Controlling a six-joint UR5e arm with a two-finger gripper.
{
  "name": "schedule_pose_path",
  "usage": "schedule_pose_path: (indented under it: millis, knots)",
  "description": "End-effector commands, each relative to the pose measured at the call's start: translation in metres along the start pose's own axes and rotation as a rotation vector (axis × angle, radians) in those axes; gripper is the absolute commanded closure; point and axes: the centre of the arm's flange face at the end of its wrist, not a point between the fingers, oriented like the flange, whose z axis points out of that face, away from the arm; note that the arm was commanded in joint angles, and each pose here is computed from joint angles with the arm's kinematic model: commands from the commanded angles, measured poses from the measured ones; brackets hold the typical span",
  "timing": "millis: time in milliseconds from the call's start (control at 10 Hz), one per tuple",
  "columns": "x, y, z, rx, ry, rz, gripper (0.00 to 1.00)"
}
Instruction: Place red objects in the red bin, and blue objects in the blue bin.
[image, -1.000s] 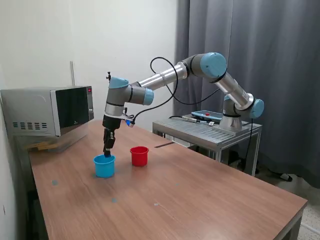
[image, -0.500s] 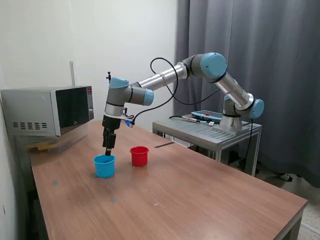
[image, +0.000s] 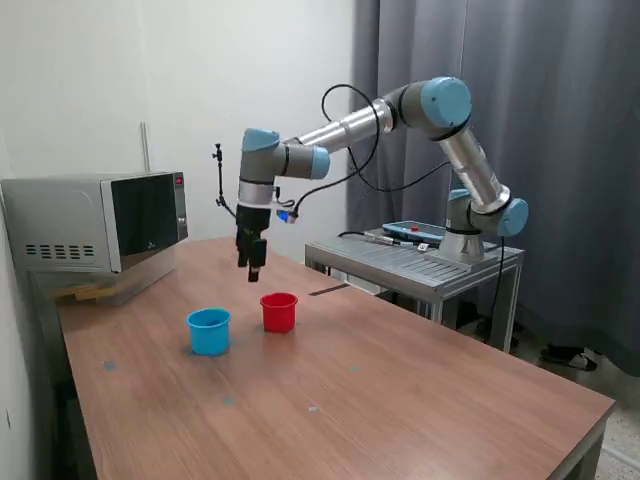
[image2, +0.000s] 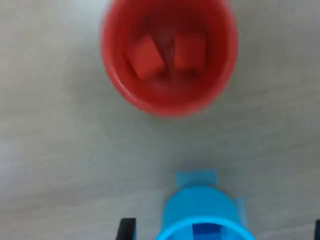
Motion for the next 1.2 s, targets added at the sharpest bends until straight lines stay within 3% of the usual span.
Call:
schedule_pose_path:
  millis: [0,100,400,700,1000,1100]
  knots:
    - [-0.009,-0.063,-0.089,0.025,0.002,-0.004,0.00]
    - [-0.010,-0.081,-0.124,-0.010,0.002,-0.012,0.00]
    - [-0.008,-0.128,-0.171,-0.009,0.003,-0.040,0.00]
    - [-0.011,-0.167,-0.230,-0.061,0.005,-0.038,0.00]
    - [-0.014,-0.191,-0.272,-0.058,0.006,-0.055,0.00]
    - [-0.013,-0.200,-0.265,0.001,0.009,-0.065,0.00]
